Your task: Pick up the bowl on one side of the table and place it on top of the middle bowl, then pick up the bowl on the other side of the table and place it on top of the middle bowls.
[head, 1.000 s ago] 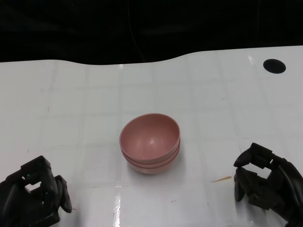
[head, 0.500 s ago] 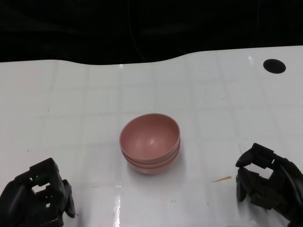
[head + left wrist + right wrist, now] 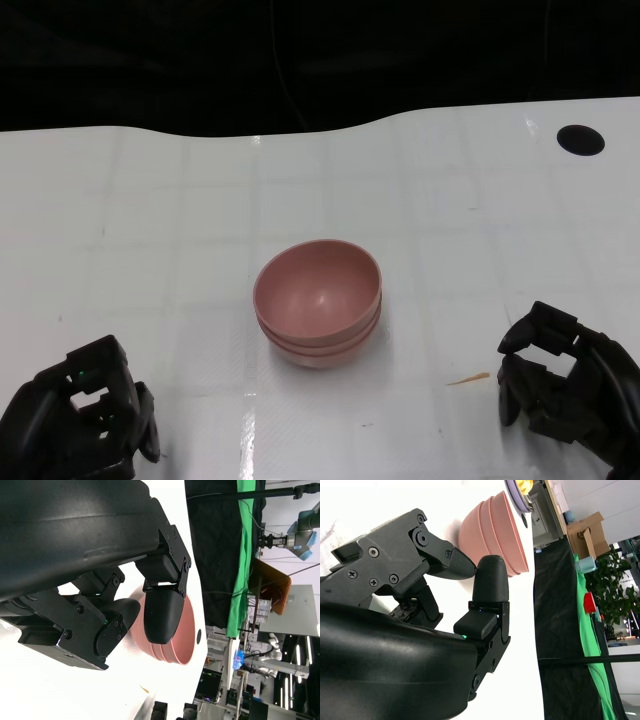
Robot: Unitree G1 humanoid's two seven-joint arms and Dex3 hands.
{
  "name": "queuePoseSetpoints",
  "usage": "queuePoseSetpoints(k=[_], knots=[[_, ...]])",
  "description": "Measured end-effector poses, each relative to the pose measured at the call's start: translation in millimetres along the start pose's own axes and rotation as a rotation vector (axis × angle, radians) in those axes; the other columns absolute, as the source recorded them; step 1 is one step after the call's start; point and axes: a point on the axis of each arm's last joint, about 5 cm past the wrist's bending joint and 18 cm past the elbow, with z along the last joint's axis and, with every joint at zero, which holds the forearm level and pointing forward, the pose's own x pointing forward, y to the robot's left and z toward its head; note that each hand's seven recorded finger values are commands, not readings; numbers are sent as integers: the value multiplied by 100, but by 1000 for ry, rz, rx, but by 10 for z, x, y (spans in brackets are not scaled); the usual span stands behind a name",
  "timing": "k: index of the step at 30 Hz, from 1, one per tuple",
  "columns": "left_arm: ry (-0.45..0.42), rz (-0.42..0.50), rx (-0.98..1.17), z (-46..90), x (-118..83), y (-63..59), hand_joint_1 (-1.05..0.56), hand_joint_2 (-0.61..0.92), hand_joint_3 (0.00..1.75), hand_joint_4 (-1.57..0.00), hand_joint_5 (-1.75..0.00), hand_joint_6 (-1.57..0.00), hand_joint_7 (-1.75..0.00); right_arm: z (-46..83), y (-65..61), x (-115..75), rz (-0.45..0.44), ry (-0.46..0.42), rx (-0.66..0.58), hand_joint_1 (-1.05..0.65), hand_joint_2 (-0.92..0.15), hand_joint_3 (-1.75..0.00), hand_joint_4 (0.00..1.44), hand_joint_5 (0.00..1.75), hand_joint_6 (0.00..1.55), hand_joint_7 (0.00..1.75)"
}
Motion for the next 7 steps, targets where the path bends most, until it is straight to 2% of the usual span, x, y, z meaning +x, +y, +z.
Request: queuePoseSetpoints(k=[7], knots=[[4,-3,-42,-14,-5,-6,2,54,127,-93,-175,-79,-175,-4,0,-7,-5,3,1,-16,-56,-104,88,175,77,154]])
